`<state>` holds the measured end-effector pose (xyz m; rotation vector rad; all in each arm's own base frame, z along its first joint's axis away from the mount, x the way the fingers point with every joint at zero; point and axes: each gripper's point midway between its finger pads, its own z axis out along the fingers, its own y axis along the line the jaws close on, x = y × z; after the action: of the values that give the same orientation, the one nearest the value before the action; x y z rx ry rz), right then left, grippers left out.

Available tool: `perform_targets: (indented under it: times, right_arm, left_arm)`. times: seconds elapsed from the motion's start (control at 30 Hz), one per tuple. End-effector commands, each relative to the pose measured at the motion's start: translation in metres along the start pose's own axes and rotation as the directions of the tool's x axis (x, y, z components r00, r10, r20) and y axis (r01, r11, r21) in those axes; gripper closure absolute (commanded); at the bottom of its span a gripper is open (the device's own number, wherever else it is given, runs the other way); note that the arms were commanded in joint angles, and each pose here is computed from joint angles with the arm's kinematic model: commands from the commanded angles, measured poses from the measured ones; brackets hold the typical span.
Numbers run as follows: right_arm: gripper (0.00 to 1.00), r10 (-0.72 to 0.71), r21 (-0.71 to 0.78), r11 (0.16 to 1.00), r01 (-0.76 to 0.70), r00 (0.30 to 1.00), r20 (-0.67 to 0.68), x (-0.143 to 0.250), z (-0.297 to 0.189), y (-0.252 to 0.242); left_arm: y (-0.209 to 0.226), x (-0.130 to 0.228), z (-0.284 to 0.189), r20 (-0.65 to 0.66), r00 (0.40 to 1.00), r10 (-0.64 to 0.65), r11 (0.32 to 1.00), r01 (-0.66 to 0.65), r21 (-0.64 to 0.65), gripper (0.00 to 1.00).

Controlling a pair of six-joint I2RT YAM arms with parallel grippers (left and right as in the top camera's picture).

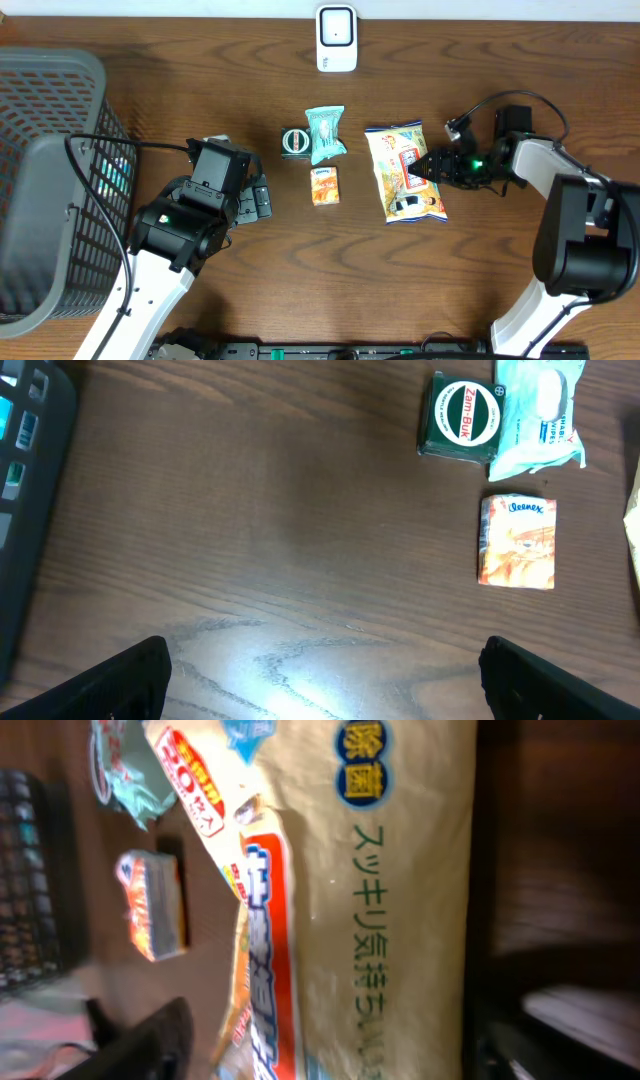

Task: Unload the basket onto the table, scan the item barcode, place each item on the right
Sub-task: 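Grasp the snack bag's right edge with the right gripper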

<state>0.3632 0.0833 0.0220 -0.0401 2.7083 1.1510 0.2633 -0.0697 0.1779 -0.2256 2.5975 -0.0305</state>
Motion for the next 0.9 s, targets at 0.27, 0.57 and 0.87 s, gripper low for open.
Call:
perform_targets:
  times: [0.27, 0.57, 0.87]
  right_arm:
    - [0.45, 0.034, -0.125, 0.991, -0.041, 0.998, -0.062, 0.015, 0.018, 0.012]
    - [0.38, -0.015, -0.1, 0.995, 0.009, 0.998, -0.066, 0.014, 0.029, 0.016]
    - [0.39, 0.054, 0.088, 0.995, -0.046, 0.995, -0.09, 0.017, 0.039, -0.006]
  left_arm:
    - [0.003, -0.002, 0.0, 0.007, 1.0, -0.001, 1.0, 0.001, -0.017, 0.02]
    - [0.003, -0.002, 0.0, 0.007, 1.0, -0.001, 1.0, 0.001, -0.017, 0.02]
    - [0.003, -0.002, 0.0, 0.007, 1.0, -0.001, 1.0, 0.001, -0.017, 0.02]
